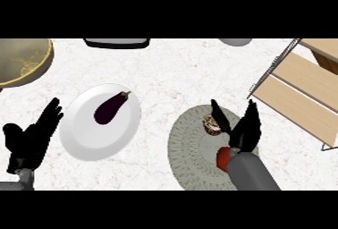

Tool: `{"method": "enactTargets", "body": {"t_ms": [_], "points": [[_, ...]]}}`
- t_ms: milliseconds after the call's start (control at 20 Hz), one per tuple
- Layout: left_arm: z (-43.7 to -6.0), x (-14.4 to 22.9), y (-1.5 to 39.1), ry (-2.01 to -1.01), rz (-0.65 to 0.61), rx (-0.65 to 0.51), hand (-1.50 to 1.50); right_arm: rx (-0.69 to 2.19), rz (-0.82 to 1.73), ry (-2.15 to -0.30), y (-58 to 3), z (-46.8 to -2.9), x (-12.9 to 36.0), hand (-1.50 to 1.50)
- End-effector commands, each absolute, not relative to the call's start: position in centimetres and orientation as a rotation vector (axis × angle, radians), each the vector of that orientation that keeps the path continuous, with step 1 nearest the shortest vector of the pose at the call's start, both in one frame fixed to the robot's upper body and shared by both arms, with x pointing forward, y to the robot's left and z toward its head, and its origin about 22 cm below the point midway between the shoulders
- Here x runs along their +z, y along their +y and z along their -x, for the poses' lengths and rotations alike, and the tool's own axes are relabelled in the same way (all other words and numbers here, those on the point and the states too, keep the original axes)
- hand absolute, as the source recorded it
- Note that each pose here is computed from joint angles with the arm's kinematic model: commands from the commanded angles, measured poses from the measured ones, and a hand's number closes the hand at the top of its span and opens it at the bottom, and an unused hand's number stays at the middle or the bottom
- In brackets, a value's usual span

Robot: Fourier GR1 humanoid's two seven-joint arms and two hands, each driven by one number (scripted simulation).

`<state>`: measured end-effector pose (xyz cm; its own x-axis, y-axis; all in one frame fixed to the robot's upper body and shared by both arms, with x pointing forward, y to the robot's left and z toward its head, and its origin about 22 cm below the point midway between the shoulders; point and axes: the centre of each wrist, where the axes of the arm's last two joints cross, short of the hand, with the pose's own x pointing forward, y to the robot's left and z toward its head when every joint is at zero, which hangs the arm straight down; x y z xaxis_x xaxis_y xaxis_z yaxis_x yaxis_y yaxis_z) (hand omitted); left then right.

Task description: Pick the cupcake from the placemat and place it in the tiered shelf

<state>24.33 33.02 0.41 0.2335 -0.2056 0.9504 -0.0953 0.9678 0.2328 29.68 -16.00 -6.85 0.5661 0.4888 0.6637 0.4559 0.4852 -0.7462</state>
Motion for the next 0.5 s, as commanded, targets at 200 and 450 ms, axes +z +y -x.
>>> {"method": "enactTargets", "body": {"t_ms": [200,450], "points": [[-24.6,0.5,33.3,-1.331,-0.253,-0.083,0.0,0.406,1.143,-0.565,-13.0,-31.9,-6.1,-1.5],[-23.9,-0.2,34.0,-1.307,-0.251,-0.056,0.0,0.518,1.216,-0.401,-10.1,-34.3,-2.1,-1.5]]}}
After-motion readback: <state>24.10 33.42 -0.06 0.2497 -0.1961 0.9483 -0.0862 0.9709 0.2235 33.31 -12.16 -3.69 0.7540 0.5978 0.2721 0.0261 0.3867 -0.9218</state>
